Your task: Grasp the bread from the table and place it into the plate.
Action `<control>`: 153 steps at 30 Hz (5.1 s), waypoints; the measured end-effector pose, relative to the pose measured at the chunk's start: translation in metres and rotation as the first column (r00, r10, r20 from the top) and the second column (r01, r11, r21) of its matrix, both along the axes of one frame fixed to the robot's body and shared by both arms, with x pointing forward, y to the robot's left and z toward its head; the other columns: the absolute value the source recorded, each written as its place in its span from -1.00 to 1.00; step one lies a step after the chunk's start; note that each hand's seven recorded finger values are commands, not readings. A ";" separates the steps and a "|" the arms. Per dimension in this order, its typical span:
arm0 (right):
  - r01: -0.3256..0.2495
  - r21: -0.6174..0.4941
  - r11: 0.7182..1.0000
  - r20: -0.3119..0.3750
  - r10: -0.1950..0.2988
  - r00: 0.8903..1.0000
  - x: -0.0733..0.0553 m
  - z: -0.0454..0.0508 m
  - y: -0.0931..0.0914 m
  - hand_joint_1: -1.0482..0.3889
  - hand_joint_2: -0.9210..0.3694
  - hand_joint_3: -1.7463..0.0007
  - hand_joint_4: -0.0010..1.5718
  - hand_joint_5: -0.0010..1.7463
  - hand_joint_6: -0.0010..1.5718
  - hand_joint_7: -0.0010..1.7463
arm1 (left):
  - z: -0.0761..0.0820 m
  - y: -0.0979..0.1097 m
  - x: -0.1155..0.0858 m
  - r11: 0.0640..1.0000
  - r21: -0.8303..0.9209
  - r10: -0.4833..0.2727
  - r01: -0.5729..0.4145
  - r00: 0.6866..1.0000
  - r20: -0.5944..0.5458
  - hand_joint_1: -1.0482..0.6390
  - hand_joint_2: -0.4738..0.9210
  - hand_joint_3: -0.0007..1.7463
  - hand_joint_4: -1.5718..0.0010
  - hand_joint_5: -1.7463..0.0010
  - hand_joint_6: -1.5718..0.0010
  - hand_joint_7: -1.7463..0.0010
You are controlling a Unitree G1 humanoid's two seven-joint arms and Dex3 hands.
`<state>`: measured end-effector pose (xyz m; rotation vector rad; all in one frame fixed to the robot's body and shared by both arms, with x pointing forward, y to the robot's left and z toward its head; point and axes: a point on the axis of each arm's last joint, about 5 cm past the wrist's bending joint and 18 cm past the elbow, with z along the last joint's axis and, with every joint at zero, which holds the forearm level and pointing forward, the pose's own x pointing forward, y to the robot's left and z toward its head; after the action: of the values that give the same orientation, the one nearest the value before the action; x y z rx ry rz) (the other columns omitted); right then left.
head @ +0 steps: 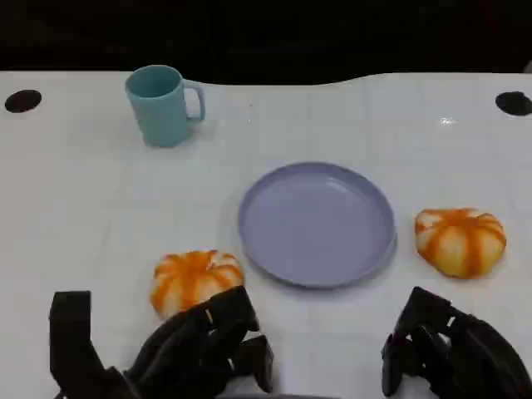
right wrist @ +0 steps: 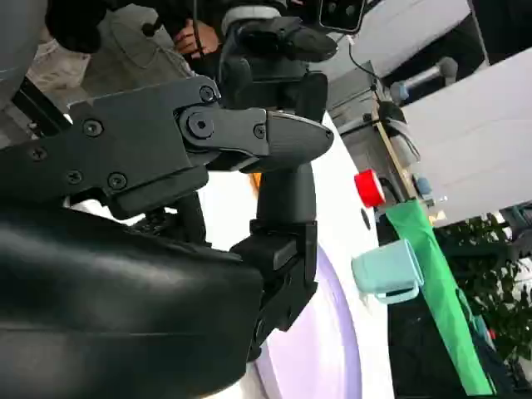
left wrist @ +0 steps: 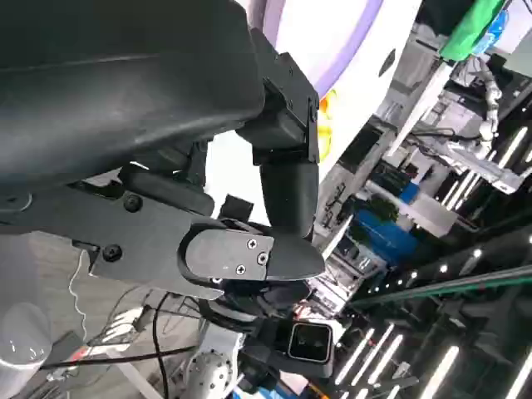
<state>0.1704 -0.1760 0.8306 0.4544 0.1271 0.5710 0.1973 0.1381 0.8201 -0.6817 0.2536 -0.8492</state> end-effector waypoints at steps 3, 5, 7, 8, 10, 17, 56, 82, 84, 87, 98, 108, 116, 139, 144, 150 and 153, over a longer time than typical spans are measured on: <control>-0.001 0.005 1.000 -0.007 0.001 1.000 0.001 0.0005 0.000 -0.30 -1.00 0.51 -0.25 1.00 -0.45 0.83 | 0.002 0.000 0.000 1.000 0.000 0.003 -0.003 1.000 0.011 -0.53 1.00 -0.72 0.25 -1.00 0.42 -0.77; -0.002 0.012 1.000 -0.010 0.002 1.000 0.002 0.0008 0.000 -0.30 -1.00 0.52 -0.24 1.00 -0.45 0.83 | 0.002 0.001 -0.001 1.000 0.001 0.005 -0.005 1.000 0.016 -0.53 1.00 -0.72 0.26 -1.00 0.42 -0.77; -0.007 0.016 1.000 -0.017 0.007 1.000 0.002 0.0012 0.000 -0.30 -1.00 0.52 -0.23 1.00 -0.44 0.83 | 0.003 0.001 -0.001 1.000 0.003 0.009 -0.009 1.000 0.018 -0.53 1.00 -0.73 0.26 -1.00 0.42 -0.77; -0.009 0.017 1.000 -0.019 0.009 1.000 0.003 0.0014 0.000 -0.30 -1.00 0.53 -0.23 1.00 -0.44 0.83 | 0.003 0.002 -0.002 1.000 0.004 0.010 -0.011 1.000 0.019 -0.53 1.00 -0.73 0.27 -1.00 0.43 -0.77; -0.010 0.017 1.000 -0.018 0.011 1.000 0.003 0.0027 0.001 -0.30 -1.00 0.54 -0.22 1.00 -0.45 0.83 | 0.004 0.003 -0.003 1.000 0.007 0.010 -0.010 1.000 0.019 -0.51 1.00 -0.72 0.27 -1.00 0.44 -0.78; -0.005 0.013 1.000 -0.005 0.005 1.000 0.005 0.0064 0.002 -0.27 -1.00 0.52 -0.25 1.00 -0.46 0.81 | 0.005 0.005 -0.002 1.000 0.011 0.014 -0.015 1.000 0.022 -0.50 1.00 -0.69 0.28 -1.00 0.46 -0.79; -0.008 0.008 1.000 -0.013 0.008 1.000 0.003 0.0122 0.003 -0.28 -1.00 0.53 -0.29 1.00 -0.44 0.75 | 0.012 0.005 0.000 1.000 0.012 0.024 -0.024 0.999 0.039 -0.51 1.00 -0.68 0.25 -1.00 0.45 -0.82; -0.012 0.006 1.000 -0.024 0.012 1.000 0.005 0.0105 0.003 -0.28 -1.00 0.52 -0.30 1.00 -0.46 0.78 | 0.015 0.005 0.002 0.998 0.024 0.062 -0.064 0.993 0.104 -0.52 1.00 -0.75 0.43 -1.00 0.50 -0.71; -0.011 0.005 1.000 -0.025 0.011 1.000 0.005 0.0106 0.003 -0.27 -1.00 0.53 -0.29 1.00 -0.46 0.77 | 0.020 0.006 0.003 0.994 0.055 0.084 -0.094 0.984 0.160 -0.56 1.00 -0.76 0.48 -0.96 0.52 -0.67; -0.009 0.005 1.000 -0.027 0.010 1.000 0.005 0.0105 0.003 -0.27 -1.00 0.52 -0.30 1.00 -0.46 0.76 | 0.029 0.005 0.005 0.984 0.108 0.107 -0.140 0.958 0.266 -0.59 1.00 -0.75 0.54 -0.92 0.56 -0.62; -0.015 0.001 1.000 -0.027 0.015 1.000 0.005 0.0114 0.004 -0.28 -1.00 0.52 -0.30 1.00 -0.45 0.76 | 0.067 0.025 0.002 0.828 0.359 0.070 -0.430 0.715 0.696 -0.53 1.00 -0.73 0.66 -0.41 0.54 0.52; -0.031 0.008 0.999 -0.021 0.032 0.999 0.007 0.0140 0.008 -0.26 -1.00 0.50 -0.28 1.00 -0.46 0.79 | 0.121 0.051 0.000 0.410 0.556 -0.293 -0.723 0.474 0.831 -0.60 1.00 -0.78 0.60 0.36 0.53 0.99; -0.046 0.023 0.999 -0.012 0.046 0.999 0.009 0.0150 0.015 -0.28 -1.00 0.50 -0.26 1.00 -0.46 0.81 | 0.136 0.052 0.001 0.192 0.616 -0.494 -0.764 0.467 0.734 -0.67 1.00 -0.86 0.63 0.54 0.64 1.00; -0.043 0.014 0.999 0.004 0.043 0.999 0.012 0.0153 0.014 -0.25 -1.00 0.47 -0.28 1.00 -0.50 0.82 | 0.107 0.018 0.028 -0.019 0.778 -0.656 -0.627 0.596 0.464 -0.80 1.00 -0.89 0.66 0.67 0.80 1.00; -0.042 0.013 0.999 0.001 0.042 0.999 0.012 0.0145 0.014 -0.25 -1.00 0.47 -0.28 1.00 -0.49 0.82 | 0.093 0.010 0.038 -0.061 0.799 -0.662 -0.598 0.623 0.416 -0.78 1.00 -0.89 0.69 0.69 0.82 0.99; -0.040 0.012 0.999 0.007 0.040 0.999 0.012 0.0146 0.014 -0.27 -1.00 0.47 -0.27 1.00 -0.48 0.82 | 0.075 0.003 0.047 -0.091 0.785 -0.650 -0.612 0.634 0.419 -0.47 0.97 -0.96 0.62 0.64 0.73 0.96; -0.038 0.011 0.999 0.010 0.038 0.999 0.012 0.0147 0.013 -0.27 -1.00 0.49 -0.27 1.00 -0.48 0.82 | 0.062 0.002 0.048 -0.080 0.775 -0.634 -0.627 0.632 0.446 -0.20 0.98 -0.96 0.28 0.32 0.37 0.87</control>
<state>0.1822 -0.1626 0.8453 0.4609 0.1237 0.6113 0.2452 0.1400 0.8825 1.3780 -0.0075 -0.5821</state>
